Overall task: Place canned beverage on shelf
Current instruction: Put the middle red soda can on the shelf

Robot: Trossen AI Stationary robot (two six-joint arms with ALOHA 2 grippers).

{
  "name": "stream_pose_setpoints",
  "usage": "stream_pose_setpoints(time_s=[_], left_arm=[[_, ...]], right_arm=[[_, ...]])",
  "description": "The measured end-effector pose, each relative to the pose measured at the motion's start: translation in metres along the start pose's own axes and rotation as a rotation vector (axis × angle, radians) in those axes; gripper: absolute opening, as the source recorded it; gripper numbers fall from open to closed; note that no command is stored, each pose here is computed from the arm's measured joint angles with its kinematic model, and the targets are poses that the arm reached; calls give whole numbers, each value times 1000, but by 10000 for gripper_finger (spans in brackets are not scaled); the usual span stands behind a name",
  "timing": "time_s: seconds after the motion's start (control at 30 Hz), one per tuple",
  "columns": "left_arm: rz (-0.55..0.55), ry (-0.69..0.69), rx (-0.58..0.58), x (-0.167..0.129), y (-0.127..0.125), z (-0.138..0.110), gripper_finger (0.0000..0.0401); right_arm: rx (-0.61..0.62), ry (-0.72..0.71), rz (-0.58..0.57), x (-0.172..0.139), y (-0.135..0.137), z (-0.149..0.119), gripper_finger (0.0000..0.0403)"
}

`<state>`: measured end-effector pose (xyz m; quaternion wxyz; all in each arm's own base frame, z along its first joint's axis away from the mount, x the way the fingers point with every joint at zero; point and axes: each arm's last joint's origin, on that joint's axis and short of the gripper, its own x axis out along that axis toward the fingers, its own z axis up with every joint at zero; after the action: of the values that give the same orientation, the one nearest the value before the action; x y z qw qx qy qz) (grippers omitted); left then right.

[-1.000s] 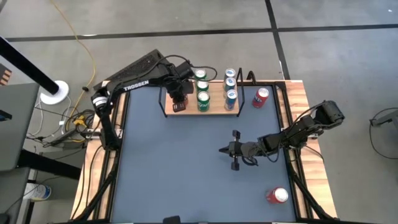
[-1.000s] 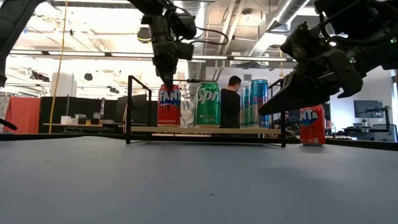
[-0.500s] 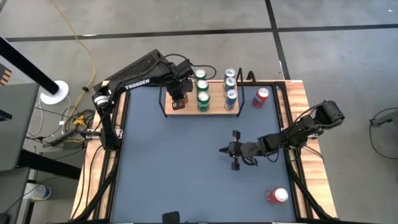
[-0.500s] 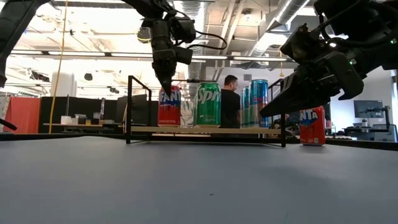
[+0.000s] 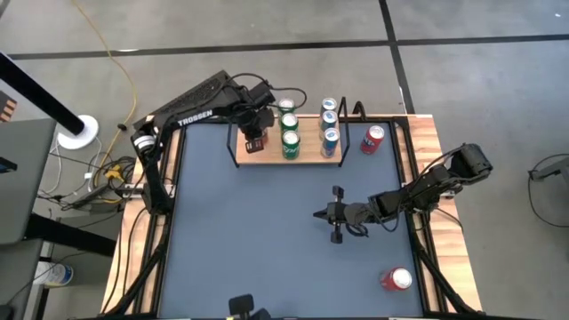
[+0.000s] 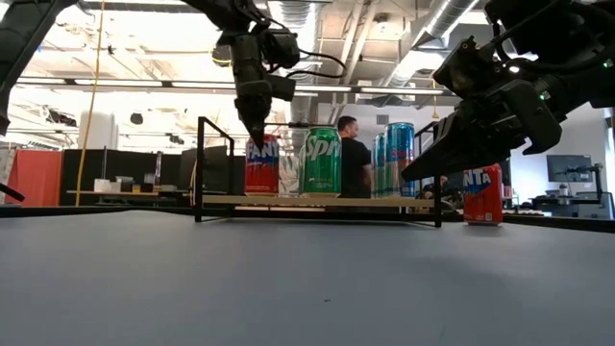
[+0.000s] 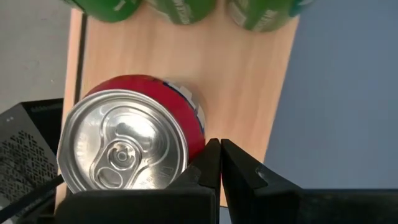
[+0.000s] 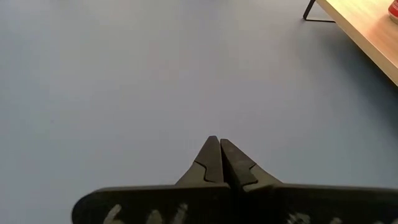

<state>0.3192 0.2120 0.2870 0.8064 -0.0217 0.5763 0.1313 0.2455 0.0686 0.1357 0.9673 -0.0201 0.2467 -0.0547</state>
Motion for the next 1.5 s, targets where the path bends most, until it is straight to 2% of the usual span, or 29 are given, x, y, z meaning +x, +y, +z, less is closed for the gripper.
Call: stream_pose_setpoints(time_s=[1.13, 1.5], left_arm=[[62, -70, -87, -2, 34, -6, 0], [31, -10, -83, 22, 35, -5, 0]], right_arm=[[-1, 2, 0, 0, 0, 0, 0], [-1, 4, -1, 0, 0, -1, 0]])
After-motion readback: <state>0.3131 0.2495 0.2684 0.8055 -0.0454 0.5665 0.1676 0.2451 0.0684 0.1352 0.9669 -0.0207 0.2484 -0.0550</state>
